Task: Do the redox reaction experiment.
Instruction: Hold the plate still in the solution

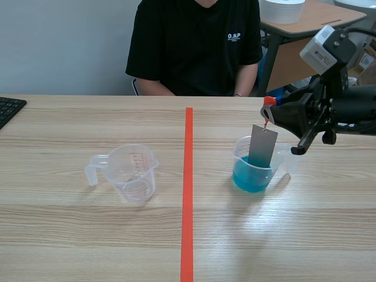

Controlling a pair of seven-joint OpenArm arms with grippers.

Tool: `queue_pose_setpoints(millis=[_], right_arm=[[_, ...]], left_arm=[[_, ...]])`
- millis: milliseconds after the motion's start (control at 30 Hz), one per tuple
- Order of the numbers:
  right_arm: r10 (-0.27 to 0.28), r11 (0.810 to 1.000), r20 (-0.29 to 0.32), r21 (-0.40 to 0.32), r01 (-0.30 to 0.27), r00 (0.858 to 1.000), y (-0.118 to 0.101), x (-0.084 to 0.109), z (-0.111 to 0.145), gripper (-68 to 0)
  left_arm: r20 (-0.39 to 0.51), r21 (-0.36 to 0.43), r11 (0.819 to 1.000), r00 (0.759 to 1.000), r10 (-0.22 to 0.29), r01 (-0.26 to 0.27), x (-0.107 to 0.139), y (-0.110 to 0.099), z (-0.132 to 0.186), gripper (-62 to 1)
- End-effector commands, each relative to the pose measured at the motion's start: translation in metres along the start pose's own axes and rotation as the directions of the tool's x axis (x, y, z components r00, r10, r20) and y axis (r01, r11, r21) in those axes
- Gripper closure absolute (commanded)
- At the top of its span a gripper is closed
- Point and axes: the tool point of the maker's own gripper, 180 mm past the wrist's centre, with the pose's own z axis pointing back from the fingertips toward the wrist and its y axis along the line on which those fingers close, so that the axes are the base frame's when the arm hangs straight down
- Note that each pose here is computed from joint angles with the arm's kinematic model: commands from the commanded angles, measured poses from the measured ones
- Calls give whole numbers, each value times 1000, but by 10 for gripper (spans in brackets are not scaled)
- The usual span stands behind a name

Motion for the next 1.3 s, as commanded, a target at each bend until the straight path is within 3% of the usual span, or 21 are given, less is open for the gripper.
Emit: queue_pose_setpoints(millis=[0, 1267], right_arm=[[25, 1000, -18, -1, -25, 1000, -4, 1, 3, -13], [30, 999, -5, -29, -30, 1000, -14, 6, 8, -13]], left_arm=[[18, -4, 1000, 1000, -7, 7, 5, 0, 1, -45], [18, -4, 1000, 1000, -7, 7, 5, 0, 1, -45]])
